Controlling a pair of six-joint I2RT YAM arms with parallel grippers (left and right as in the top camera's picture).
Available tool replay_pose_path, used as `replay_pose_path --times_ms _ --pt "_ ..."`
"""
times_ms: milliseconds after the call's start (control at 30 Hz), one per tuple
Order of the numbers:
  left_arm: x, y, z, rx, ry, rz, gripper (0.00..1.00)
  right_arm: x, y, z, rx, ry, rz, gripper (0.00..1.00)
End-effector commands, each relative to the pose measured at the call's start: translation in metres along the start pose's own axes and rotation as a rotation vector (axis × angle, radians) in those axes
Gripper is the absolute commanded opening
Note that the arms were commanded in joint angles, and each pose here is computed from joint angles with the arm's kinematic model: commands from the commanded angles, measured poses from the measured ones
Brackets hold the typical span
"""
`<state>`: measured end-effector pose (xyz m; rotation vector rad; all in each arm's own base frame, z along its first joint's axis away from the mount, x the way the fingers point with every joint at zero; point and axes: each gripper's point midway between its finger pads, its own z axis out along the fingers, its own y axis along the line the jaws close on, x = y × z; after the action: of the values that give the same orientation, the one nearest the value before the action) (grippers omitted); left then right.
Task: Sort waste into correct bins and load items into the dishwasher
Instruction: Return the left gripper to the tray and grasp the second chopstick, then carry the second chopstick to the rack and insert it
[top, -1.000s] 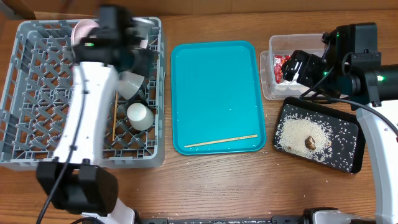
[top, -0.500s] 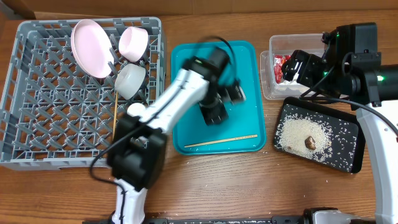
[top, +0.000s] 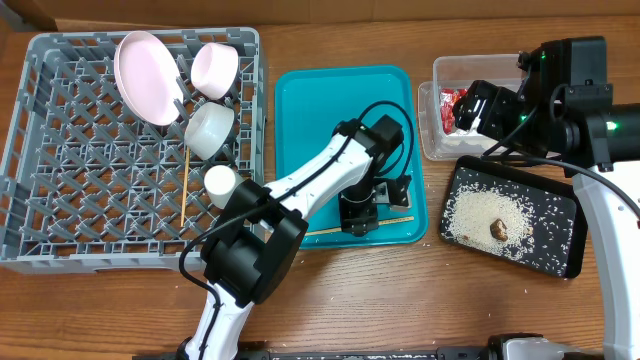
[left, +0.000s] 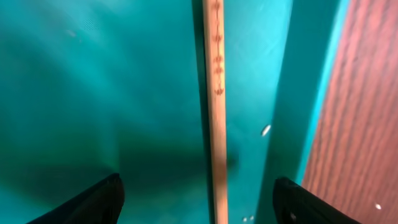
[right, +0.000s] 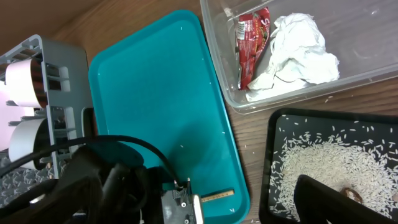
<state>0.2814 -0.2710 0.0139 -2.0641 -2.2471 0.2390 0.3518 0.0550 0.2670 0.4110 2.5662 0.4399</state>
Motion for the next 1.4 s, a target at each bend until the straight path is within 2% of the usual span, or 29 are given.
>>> replay_pose_path --times_ms 0,167,267,300,400,567,633,667,933,1067,1233,1367 --pt "0.011 -0.003 0.020 0.019 0.033 0.004 0.78 -0.004 0.001 -0.001 -0.005 -0.011 0.000 1.00" --pt "0.020 -0.004 0.036 -0.003 0.074 0.014 0.77 -0.004 0.001 -0.001 -0.005 -0.011 0.000 1.00" --pt "0.021 0.004 0.041 -0.062 0.088 -0.023 0.63 -0.004 0.001 -0.001 -0.005 -0.011 0.000 1.00" --pt "0.021 0.013 0.040 -0.111 0.099 -0.059 0.53 -0.004 0.001 -0.001 -0.005 -0.011 0.000 1.00" --pt "0.023 0.023 0.039 -0.164 0.112 -0.090 0.36 -0.004 0.001 -0.001 -0.005 -0.011 0.000 1.00" --pt "0.019 0.029 0.039 -0.192 0.094 -0.100 0.20 -0.004 0.001 -0.001 -0.005 -0.011 0.000 1.00" --pt "0.017 0.033 0.038 -0.212 0.084 -0.118 0.07 -0.004 0.001 -0.001 -0.005 -0.011 0.000 1.00" --pt "0.016 0.037 0.037 -0.227 0.077 -0.134 0.04 -0.004 0.001 -0.001 -0.005 -0.011 0.000 1.00" --pt "0.030 0.075 0.005 -0.374 0.089 -0.355 0.04 -0.004 0.001 -0.001 -0.005 -0.011 0.000 1.00" --pt "0.030 0.101 -0.042 -0.391 -0.054 -0.549 0.04 -0.004 0.001 -0.001 -0.005 -0.011 0.000 1.00" --pt "0.069 0.148 -0.145 -0.459 -0.301 -0.968 0.04 -0.004 0.001 -0.001 -0.005 -0.011 0.000 1.00" --pt "0.111 0.156 -0.216 -0.515 -0.433 -1.236 0.04 -0.004 0.001 -0.001 -0.005 -0.011 0.000 1.00"
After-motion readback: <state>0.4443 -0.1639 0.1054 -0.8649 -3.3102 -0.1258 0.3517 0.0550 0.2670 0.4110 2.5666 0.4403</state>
